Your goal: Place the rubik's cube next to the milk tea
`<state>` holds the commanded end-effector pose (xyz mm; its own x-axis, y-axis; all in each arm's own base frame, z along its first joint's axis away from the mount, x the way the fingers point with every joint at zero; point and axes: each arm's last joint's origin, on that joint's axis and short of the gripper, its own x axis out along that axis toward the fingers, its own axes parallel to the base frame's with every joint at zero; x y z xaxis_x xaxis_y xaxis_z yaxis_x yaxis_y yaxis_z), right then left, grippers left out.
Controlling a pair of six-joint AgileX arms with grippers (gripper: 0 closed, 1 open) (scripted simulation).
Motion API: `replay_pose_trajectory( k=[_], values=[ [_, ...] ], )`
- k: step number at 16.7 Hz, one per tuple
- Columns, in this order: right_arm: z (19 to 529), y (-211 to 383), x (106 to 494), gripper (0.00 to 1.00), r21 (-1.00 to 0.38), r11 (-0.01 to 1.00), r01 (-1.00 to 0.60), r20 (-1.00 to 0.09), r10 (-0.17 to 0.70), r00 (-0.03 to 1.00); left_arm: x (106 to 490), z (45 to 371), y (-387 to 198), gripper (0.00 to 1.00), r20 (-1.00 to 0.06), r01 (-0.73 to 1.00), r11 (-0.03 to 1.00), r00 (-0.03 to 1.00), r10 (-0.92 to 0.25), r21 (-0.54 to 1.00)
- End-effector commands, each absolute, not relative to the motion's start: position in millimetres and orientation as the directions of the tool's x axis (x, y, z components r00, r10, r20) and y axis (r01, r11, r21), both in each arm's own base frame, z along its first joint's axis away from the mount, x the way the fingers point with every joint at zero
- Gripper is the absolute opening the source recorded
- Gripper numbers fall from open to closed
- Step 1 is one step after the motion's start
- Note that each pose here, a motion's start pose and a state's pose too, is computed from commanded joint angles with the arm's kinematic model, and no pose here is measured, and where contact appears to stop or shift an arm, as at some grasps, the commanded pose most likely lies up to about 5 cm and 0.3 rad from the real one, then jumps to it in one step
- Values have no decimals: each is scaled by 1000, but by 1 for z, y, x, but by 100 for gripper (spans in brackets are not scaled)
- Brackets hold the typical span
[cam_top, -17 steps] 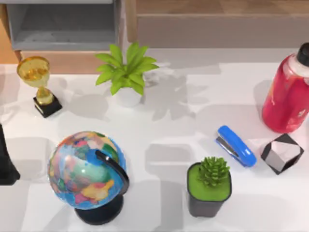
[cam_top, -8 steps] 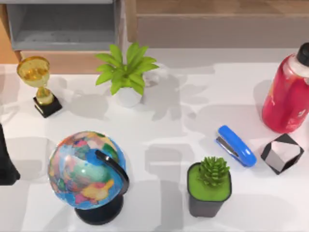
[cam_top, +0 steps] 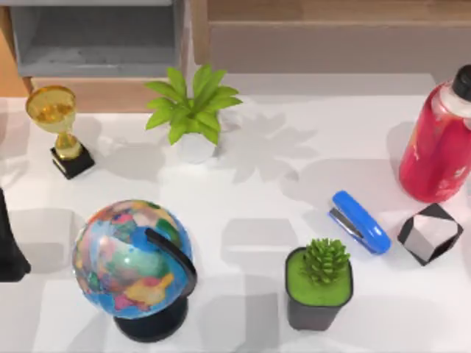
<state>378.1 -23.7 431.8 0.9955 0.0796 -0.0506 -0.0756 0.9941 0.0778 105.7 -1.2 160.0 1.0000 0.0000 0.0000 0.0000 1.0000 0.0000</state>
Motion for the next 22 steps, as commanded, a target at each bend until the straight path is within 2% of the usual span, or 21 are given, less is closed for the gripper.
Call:
replay_pose_trajectory(
  k=[3,6,9,12,15,17,19,22],
  values=[
    [412,20,342,0,161,977,-138,-222,172,960,106,160,-1,100,0,0,1000,1000,0,0],
    [365,59,304,0,239,958,-160,-473,259,842,106,160,-1,100,0,0,1000,1000,0,0],
    [307,87,261,0,263,956,-131,-724,286,628,106,160,-1,100,0,0,1000,1000,0,0],
    [252,97,217,0,208,975,-75,-904,221,366,106,160,-1,100,0,0,1000,1000,0,0],
    [214,95,179,0,106,994,-30,-984,109,143,106,160,-1,100,0,0,1000,1000,0,0],
    [201,91,163,0,46,999,-11,-998,46,49,106,160,-1,100,0,0,1000,1000,0,0],
    [195,88,155,0,13,1000,0,-1000,13,5,106,160,-1,100,0,0,1000,1000,0,0],
    [194,87,154,0,10,1000,1,-1000,10,2,106,160,-1,100,0,0,1000,1000,0,0]
  ],
)
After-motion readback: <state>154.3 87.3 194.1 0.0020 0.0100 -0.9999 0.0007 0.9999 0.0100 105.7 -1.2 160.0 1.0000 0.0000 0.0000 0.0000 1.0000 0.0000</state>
